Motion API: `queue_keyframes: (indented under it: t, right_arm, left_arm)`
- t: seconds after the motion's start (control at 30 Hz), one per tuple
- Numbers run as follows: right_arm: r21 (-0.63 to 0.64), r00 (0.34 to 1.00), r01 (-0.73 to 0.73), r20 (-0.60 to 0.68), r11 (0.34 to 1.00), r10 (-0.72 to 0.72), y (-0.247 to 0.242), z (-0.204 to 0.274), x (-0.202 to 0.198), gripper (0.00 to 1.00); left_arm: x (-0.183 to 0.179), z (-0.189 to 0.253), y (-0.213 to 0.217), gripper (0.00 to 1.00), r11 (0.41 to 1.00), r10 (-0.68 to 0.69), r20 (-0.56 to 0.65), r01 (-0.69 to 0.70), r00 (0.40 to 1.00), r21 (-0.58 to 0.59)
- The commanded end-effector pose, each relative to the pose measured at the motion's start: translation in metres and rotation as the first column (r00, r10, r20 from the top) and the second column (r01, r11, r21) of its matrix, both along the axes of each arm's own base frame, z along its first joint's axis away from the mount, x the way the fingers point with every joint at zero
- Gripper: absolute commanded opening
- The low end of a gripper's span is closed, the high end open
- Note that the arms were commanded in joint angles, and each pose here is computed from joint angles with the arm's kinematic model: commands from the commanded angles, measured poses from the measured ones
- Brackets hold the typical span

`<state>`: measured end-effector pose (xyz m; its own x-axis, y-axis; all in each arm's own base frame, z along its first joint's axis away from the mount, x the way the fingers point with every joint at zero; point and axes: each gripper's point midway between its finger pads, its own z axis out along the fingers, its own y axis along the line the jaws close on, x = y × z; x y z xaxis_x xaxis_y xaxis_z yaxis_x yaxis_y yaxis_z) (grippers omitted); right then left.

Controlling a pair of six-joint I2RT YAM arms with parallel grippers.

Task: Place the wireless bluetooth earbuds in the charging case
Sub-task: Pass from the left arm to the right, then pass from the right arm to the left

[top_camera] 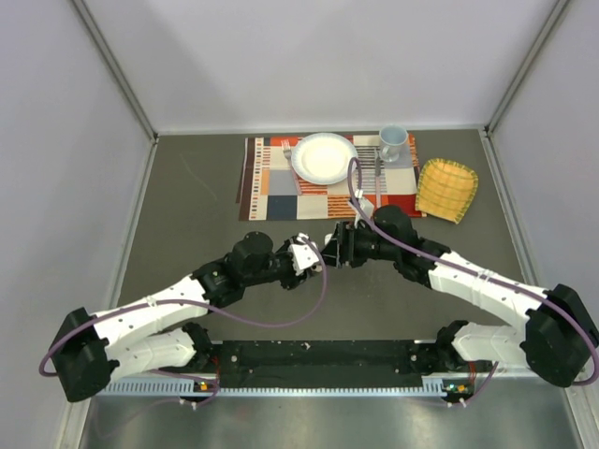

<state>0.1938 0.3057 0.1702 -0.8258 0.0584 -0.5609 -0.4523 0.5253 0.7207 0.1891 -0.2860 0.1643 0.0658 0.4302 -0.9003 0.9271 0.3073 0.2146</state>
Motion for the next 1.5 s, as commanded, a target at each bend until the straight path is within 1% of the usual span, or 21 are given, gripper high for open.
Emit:
queue_keyframes:
  t: [0.0,0.1,0.13,0.2,0.33,0.47,0.53,0.6,0.63,0.73,0.77,0.83,0.87,0.9,0.93,1.0,1.07,1.2,1.23,1.37,1.47]
  right_arm:
    - [0.059,0.997,-0.039,0.069,0.997,0.035,0.013,0.027,0.003,0.64]
    - [0.064,0.996,-0.048,0.075,0.997,0.043,0.014,0.028,0.002,0.60]
    - [0.064,0.996,-0.055,0.071,0.996,0.050,0.015,0.027,0.001,0.54]
    - [0.067,0.996,-0.066,0.067,0.996,0.061,0.016,0.026,0.000,0.52]
    - [0.074,0.995,-0.080,0.067,0.994,0.075,0.017,0.027,-0.001,0.44]
    - [0.086,0.993,-0.086,0.088,0.993,0.079,0.017,0.031,-0.002,0.24]
    - [0.108,0.990,-0.089,0.115,0.990,0.076,0.017,0.035,-0.001,0.11]
    - [0.117,0.990,-0.086,0.124,0.989,0.071,0.017,0.036,-0.002,0.08]
    - [0.124,0.988,-0.088,0.137,0.988,0.071,0.016,0.038,-0.002,0.03]
    - [0.139,0.986,-0.076,0.159,0.987,0.054,0.015,0.041,0.000,0.00]
    - [0.150,0.983,-0.075,0.178,0.986,0.047,0.015,0.046,0.001,0.00]
    - [0.157,0.981,-0.059,0.192,0.986,0.028,0.012,0.047,0.002,0.00]
    - [0.170,0.978,-0.046,0.210,0.984,0.009,0.011,0.051,0.005,0.00]
    - [0.181,0.974,-0.037,0.228,0.983,-0.005,0.008,0.055,0.004,0.00]
    - [0.186,0.969,-0.028,0.245,0.982,-0.019,0.006,0.058,0.005,0.00]
    - [0.207,0.953,-0.003,0.298,0.978,-0.061,0.000,0.066,0.008,0.00]
    - [0.223,0.937,0.030,0.333,0.974,-0.105,-0.007,0.072,0.012,0.00]
    - [0.247,0.886,0.068,0.431,0.967,-0.172,-0.023,0.081,0.014,0.00]
    - [0.277,0.862,0.070,0.467,0.958,-0.198,-0.028,0.093,0.014,0.00]
    - [0.298,0.793,0.055,0.566,0.953,-0.223,-0.041,0.105,0.008,0.00]
    - [0.298,0.742,0.037,0.630,0.954,-0.226,-0.049,0.110,0.003,0.00]
  left_arm:
    - [0.008,0.034,-0.012,0.08,0.998,0.006,0.086,0.000,0.996,-0.066]
    - [0.007,0.034,-0.013,0.08,0.998,0.004,0.092,0.002,0.996,-0.065]
    - [0.007,0.034,-0.013,0.07,0.998,0.003,0.094,0.003,0.996,-0.063]
    - [0.007,0.033,-0.014,0.08,0.998,0.002,0.093,0.004,0.996,-0.062]
    - [0.007,0.033,-0.015,0.08,0.998,0.002,0.097,0.004,0.995,-0.060]
    - [0.006,0.033,-0.014,0.11,0.998,0.002,0.093,0.004,0.996,-0.064]
    - [0.005,0.034,-0.014,0.15,0.997,0.009,0.083,-0.003,0.996,-0.074]
    - [0.006,0.035,-0.014,0.18,0.996,0.023,0.072,-0.017,0.997,-0.087]
    - [0.005,0.036,-0.014,0.22,0.995,0.027,0.061,-0.021,0.998,-0.099]
    - [0.003,0.043,-0.014,0.34,0.989,0.040,0.048,-0.033,0.998,-0.144]
    - [0.002,0.043,-0.013,0.42,0.987,0.043,0.043,-0.036,0.998,-0.156]
    - [-0.001,0.054,-0.012,0.50,0.977,0.051,0.042,-0.041,0.998,-0.210]
    - [-0.004,0.051,-0.011,0.63,0.975,0.045,0.034,-0.037,0.998,-0.219]
    - [-0.006,0.053,-0.010,0.99,0.970,0.046,0.026,-0.039,0.999,-0.240]
    - [-0.007,0.066,-0.007,0.99,0.958,0.056,0.040,-0.042,0.998,-0.285]
    - [-0.010,0.065,-0.003,0.99,0.945,0.077,0.004,-0.071,0.997,-0.319]
    - [-0.012,0.071,0.003,0.99,0.927,0.095,0.004,-0.087,0.995,-0.364]
    - [-0.014,0.085,0.015,0.99,0.879,0.141,-0.043,-0.145,0.989,-0.455]
    - [-0.015,0.089,0.015,0.99,0.871,0.140,-0.039,-0.142,0.989,-0.470]
    - [-0.016,0.097,0.018,0.99,0.828,0.145,-0.116,-0.184,0.983,-0.529]
    - [-0.022,0.111,0.015,0.99,0.797,0.091,-0.155,-0.165,0.984,-0.580]
